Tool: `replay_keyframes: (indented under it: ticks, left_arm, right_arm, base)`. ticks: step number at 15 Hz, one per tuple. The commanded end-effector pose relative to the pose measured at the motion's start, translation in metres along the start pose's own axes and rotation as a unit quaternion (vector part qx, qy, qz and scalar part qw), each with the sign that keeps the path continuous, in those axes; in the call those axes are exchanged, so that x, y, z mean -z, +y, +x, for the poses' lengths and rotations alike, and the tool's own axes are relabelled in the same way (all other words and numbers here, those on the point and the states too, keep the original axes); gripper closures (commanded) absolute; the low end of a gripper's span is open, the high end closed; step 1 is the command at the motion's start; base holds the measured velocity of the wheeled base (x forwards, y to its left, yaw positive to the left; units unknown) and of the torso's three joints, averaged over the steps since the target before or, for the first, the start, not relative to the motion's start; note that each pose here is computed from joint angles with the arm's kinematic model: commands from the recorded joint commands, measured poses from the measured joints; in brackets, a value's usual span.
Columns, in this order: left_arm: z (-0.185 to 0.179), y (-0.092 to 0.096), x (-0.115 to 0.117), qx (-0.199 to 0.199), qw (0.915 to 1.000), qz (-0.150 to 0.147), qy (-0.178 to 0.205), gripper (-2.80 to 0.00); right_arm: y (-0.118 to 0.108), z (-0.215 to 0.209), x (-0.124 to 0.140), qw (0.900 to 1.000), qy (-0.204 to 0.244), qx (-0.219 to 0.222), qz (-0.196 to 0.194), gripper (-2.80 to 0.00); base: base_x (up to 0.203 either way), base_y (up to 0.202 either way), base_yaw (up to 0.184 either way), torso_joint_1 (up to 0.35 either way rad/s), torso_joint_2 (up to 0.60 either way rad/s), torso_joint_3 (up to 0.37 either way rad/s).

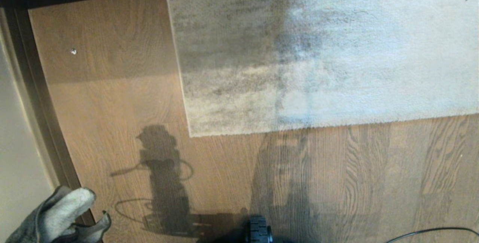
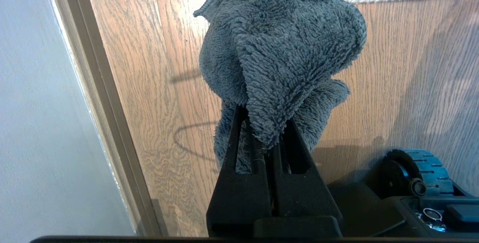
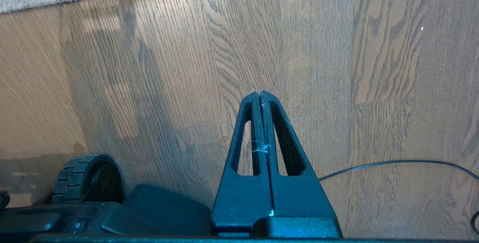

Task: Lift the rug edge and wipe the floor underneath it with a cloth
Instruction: Lift up the carpet

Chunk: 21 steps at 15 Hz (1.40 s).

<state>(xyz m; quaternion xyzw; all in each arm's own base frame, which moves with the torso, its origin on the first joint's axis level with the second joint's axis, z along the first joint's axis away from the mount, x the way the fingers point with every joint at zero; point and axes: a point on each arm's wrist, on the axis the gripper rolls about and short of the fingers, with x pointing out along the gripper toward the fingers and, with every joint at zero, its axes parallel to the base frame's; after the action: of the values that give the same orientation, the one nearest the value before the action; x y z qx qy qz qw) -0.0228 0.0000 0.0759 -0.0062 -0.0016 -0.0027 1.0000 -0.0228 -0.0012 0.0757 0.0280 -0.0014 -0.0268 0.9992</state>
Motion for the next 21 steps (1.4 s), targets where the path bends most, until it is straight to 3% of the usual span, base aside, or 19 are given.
replay_keyframes:
  ticks: [1, 3, 6, 10, 15, 18, 21]
  left_arm:
    - [0.000, 0.000, 0.000, 0.000, 1.0000, -0.001, 0.000, 0.00]
    - [0.000, 0.000, 0.000, 0.000, 1.0000, 0.000, 0.000, 0.00]
    - [0.000, 0.000, 0.000, 0.000, 1.0000, 0.000, 0.000, 0.00]
    - [0.000, 0.000, 0.000, 0.000, 1.0000, -0.001, -0.001, 0.00]
    - [0.000, 0.000, 0.000, 0.000, 1.0000, 0.000, 0.000, 0.00]
    - [0.000, 0.000, 0.000, 0.000, 1.0000, -0.001, -0.001, 0.00]
    - [0.000, 0.000, 0.000, 0.000, 1.0000, -0.001, 0.000, 0.00]
  right_arm:
    - [0.000, 0.000, -0.001, 1.000, -0.002, -0.003, -0.005, 0.00]
    - [0.002, 0.003, -0.004, 0.999, 0.012, -0.026, -0.035, 0.00]
    - [0.006, 0.013, -0.032, 0.995, 0.023, -0.089, -0.038, 0.00]
    - [0.016, 0.049, -0.069, 0.977, 0.070, -0.194, -0.051, 0.00]
    - [0.041, 0.084, -0.099, 0.927, 0.084, -0.360, -0.067, 0.00]
    - [0.064, 0.109, -0.092, 0.885, 0.148, -0.433, -0.082, 0.00]
    - [0.092, 0.131, -0.082, 0.848, 0.221, -0.475, -0.076, 0.00]
  base:
    - [0.000, 0.000, 0.000, 0.000, 0.00, 0.000]
    - [0.000, 0.000, 0.000, 0.000, 0.00, 0.000]
    - [0.000, 0.000, 0.000, 0.000, 0.00, 0.000]
    - [0.000, 0.000, 0.000, 0.000, 0.00, 0.000]
    - [0.000, 0.000, 0.000, 0.000, 0.00, 0.000]
    - [0.000, 0.000, 0.000, 0.000, 0.00, 0.000]
    - [0.000, 0.000, 0.000, 0.000, 0.00, 0.000]
